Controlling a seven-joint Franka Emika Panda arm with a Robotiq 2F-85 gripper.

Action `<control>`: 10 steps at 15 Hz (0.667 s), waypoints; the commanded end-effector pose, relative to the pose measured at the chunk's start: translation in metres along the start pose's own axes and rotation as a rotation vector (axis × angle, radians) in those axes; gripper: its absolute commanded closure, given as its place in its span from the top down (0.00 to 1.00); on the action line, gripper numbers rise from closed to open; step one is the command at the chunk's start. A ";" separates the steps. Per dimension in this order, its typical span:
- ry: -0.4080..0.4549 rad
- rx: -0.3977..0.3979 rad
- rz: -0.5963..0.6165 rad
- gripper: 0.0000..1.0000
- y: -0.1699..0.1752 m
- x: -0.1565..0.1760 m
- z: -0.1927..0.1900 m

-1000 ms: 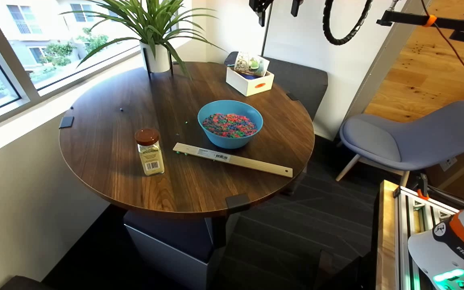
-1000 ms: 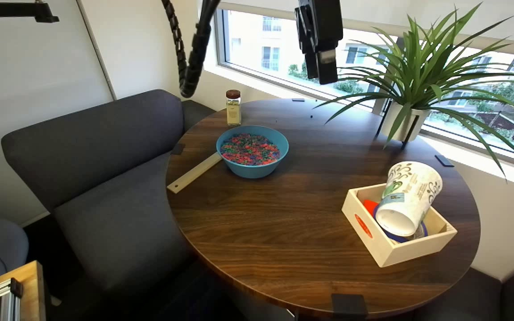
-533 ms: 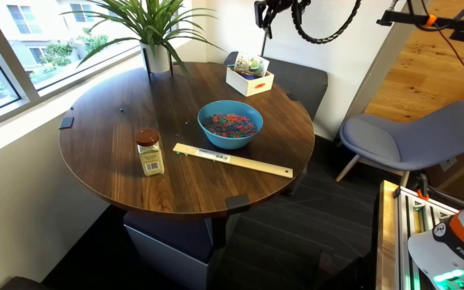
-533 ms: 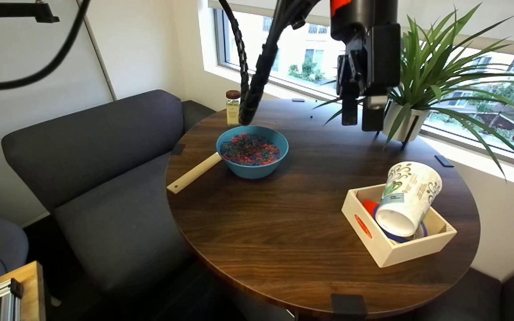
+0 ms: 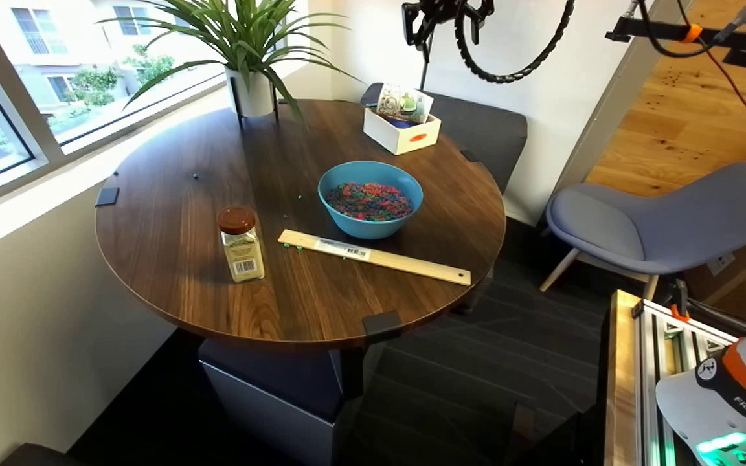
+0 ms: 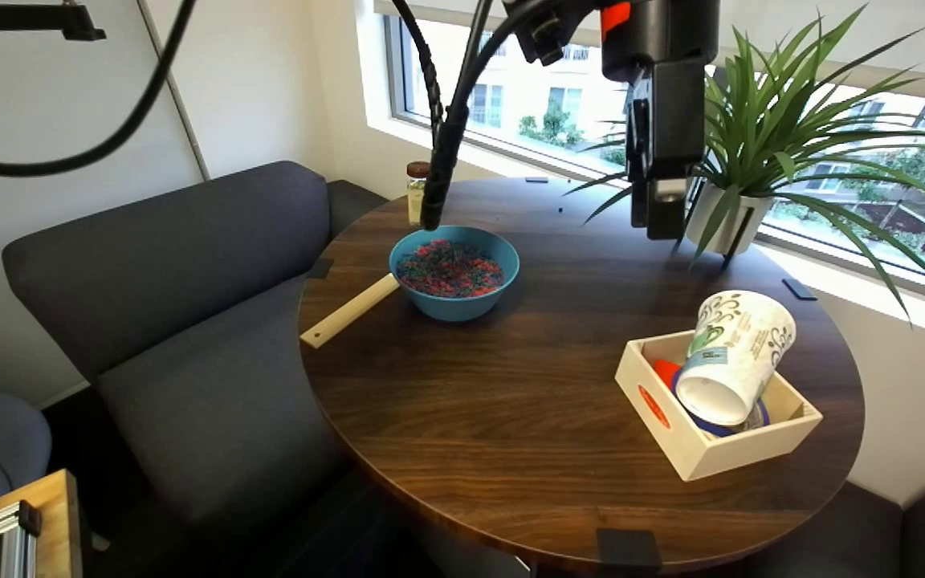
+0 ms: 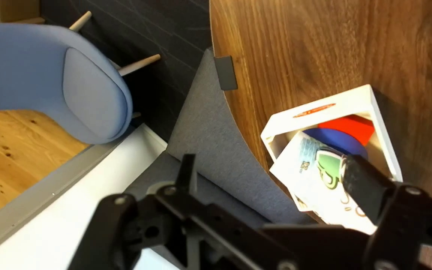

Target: Put the cup on the table

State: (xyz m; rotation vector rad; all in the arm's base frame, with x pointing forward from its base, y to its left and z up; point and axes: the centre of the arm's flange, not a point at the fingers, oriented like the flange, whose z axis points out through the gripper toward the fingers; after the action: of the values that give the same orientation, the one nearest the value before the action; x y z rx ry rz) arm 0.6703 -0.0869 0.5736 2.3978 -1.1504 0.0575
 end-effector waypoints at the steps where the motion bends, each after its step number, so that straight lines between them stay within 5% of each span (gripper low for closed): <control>1: 0.058 0.008 0.192 1.00 -0.049 0.035 0.005; 7: 0.201 -0.001 0.418 1.00 -0.087 0.077 0.020; 10: 0.202 0.016 0.405 1.00 -0.104 0.085 0.026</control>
State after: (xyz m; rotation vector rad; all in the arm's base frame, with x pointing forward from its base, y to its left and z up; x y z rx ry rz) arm 0.7412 -0.1078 0.5212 2.1038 -1.5054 0.4065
